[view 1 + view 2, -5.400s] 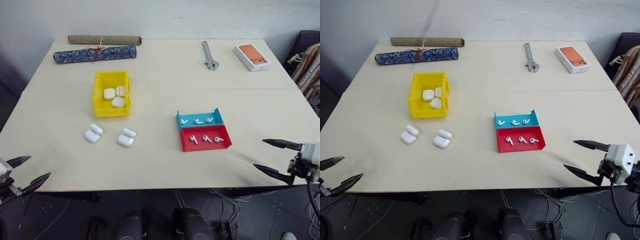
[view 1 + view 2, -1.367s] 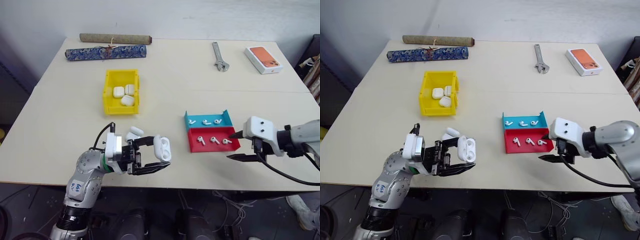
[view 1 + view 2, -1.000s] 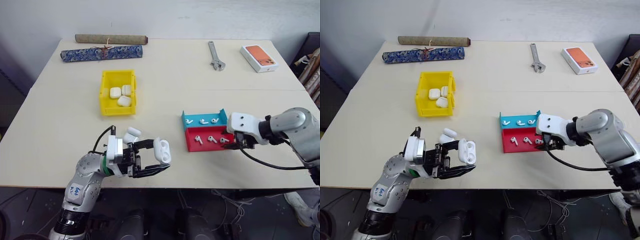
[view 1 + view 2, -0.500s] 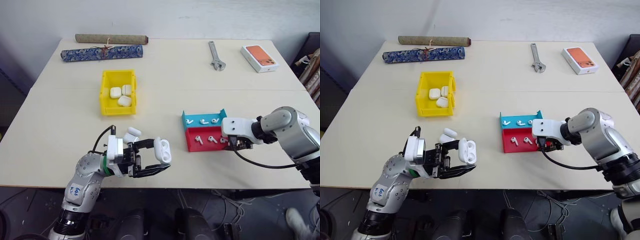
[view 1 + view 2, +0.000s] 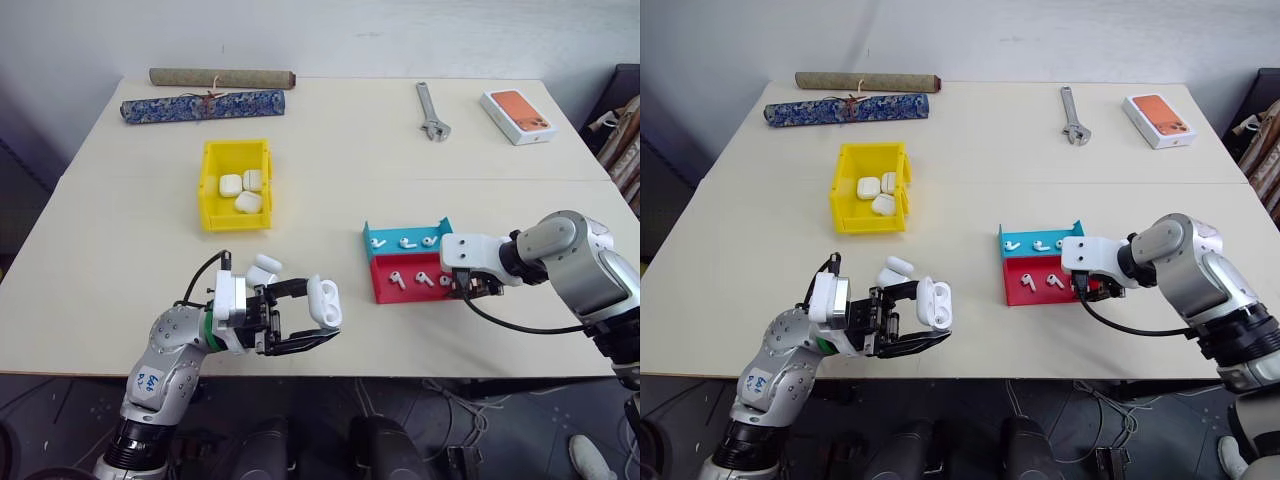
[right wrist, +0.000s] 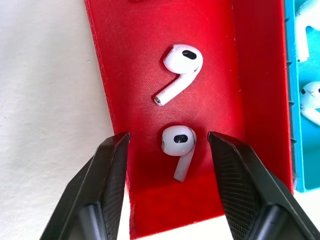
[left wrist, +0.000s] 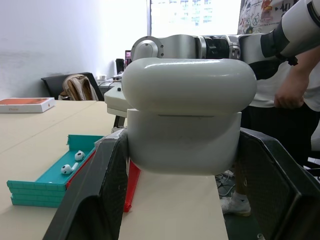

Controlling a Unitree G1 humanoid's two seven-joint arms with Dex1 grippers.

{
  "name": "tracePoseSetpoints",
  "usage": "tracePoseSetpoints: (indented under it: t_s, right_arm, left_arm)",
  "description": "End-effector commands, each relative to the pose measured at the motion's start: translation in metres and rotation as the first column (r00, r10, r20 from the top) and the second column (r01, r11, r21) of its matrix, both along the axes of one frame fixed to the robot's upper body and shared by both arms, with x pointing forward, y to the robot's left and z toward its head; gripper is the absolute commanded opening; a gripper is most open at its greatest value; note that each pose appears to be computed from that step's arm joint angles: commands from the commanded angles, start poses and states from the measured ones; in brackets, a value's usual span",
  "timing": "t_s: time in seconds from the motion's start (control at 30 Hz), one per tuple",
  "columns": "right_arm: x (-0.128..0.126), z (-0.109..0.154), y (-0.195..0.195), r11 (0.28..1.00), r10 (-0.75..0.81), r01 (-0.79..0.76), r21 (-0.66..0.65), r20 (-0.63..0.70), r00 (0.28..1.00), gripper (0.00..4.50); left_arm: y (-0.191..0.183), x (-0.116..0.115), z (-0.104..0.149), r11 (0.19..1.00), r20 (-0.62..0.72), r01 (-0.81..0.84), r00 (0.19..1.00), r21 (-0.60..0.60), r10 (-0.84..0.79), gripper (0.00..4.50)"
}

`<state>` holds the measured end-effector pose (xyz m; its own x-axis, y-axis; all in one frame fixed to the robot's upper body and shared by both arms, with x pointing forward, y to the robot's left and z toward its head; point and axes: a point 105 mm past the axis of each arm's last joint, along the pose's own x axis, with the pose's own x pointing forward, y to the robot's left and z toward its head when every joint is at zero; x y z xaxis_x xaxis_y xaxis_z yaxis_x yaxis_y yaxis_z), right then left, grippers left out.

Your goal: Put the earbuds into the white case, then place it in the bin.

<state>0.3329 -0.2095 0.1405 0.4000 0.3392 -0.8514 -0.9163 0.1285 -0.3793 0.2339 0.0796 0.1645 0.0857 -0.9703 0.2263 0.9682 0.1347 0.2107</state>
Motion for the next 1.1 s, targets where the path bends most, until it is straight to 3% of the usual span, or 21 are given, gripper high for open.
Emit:
tracePoseSetpoints:
  t_s: [0.03,0.33,0.47,0.67,0.83,0.9,0.97,1.03,1.1]
  right_arm:
    - [0.002,0.007,-0.002,1.0,-0.001,0.002,-0.009,0.023,1.0,1.23]
    - [0.002,0.005,-0.003,1.0,-0.006,0.007,-0.015,0.016,1.0,1.23]
    - [0.002,0.004,-0.005,1.0,-0.009,0.009,-0.016,0.013,1.0,0.45]
    - [0.001,0.005,-0.005,1.0,-0.01,0.01,-0.01,0.016,1.0,0.45]
    - [-0.004,0.019,-0.003,0.998,0.002,-0.005,0.062,0.039,0.999,0.45]
    - [-0.006,0.036,0.002,0.986,0.016,-0.029,0.166,0.082,0.997,0.45]
    - [-0.02,0.071,0.021,0.901,0.098,-0.151,0.407,0.149,0.984,0.45]
    - [-0.034,0.092,0.031,0.808,0.161,-0.255,0.531,0.217,0.963,0.45]
    - [-0.048,0.123,0.043,0.594,0.131,-0.34,0.729,0.329,0.935,0.45]
  left_arm:
    - [-0.001,-0.006,0.006,1.0,0.032,0.016,0.999,-0.007,-0.016,2.79]
    - [-0.001,-0.007,0.005,1.0,0.031,0.017,0.999,-0.004,-0.017,2.79]
    - [0.0,-0.006,0.005,1.0,0.032,0.017,0.999,-0.003,-0.017,2.79]
    - [0.0,-0.006,0.006,1.0,0.037,0.019,0.999,-0.003,-0.019,2.79]
    - [0.0,-0.003,0.013,0.999,0.054,0.031,0.998,-0.022,-0.03,2.79]
    - [-0.002,-0.001,0.017,0.998,0.065,0.047,0.997,-0.029,-0.045,2.79]
    - [-0.004,0.003,0.025,0.996,0.072,0.072,0.995,-0.054,-0.068,2.79]
    - [-0.004,0.006,0.031,0.993,0.073,0.087,0.994,-0.073,-0.082,2.79]
    - [-0.007,0.009,0.038,0.988,0.066,0.114,0.992,-0.101,-0.108,2.79]
